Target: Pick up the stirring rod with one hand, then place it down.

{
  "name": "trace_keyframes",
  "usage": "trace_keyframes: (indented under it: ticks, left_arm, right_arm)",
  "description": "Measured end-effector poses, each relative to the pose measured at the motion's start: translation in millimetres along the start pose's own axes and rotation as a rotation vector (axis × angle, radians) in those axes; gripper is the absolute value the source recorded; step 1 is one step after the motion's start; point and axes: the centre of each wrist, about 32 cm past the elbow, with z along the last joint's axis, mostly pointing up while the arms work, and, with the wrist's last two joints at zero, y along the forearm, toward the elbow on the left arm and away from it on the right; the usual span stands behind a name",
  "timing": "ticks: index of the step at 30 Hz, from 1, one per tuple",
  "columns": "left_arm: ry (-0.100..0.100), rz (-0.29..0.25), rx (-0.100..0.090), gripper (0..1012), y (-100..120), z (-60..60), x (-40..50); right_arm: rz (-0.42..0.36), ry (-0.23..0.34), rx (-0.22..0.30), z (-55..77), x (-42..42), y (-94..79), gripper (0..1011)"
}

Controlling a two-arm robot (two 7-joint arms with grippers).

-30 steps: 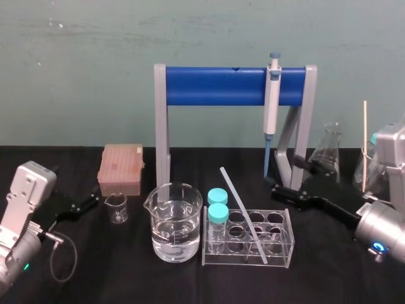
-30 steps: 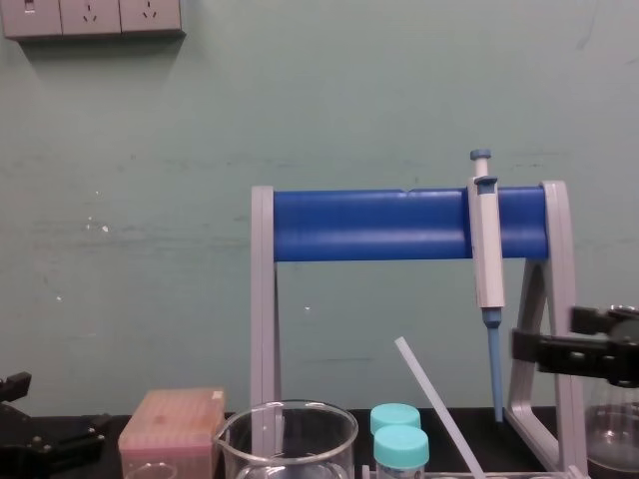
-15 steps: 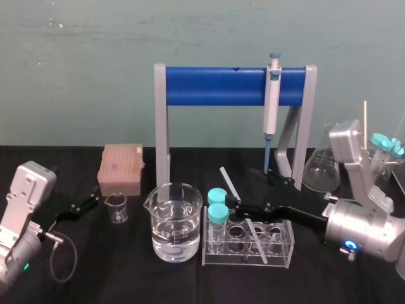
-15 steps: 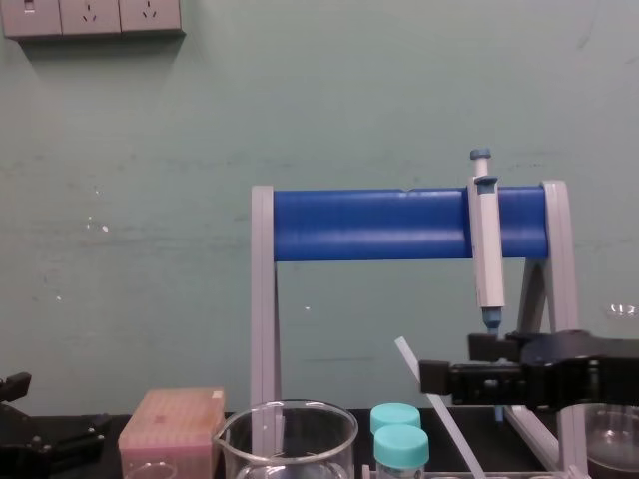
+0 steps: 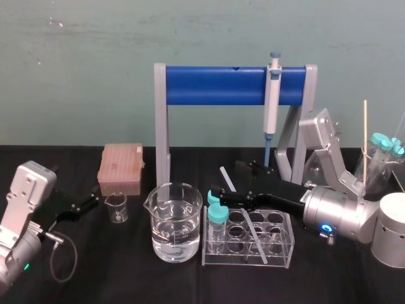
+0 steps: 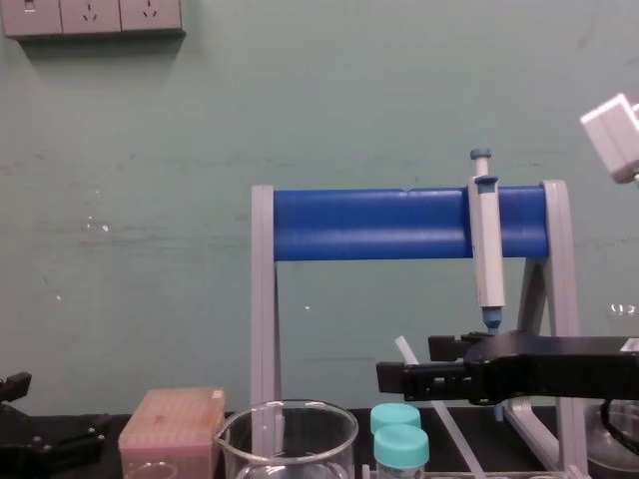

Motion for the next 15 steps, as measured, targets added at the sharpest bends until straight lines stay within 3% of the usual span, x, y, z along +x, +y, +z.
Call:
trace_keyframes:
  ticks: [15]
  left_arm:
    - [0.0,0.0,0.0,1000,0.0,0.0,0.0]
  right_arm:
    - [0.001,-0.009,-0.031,-7.0,0.2,8.0,1004]
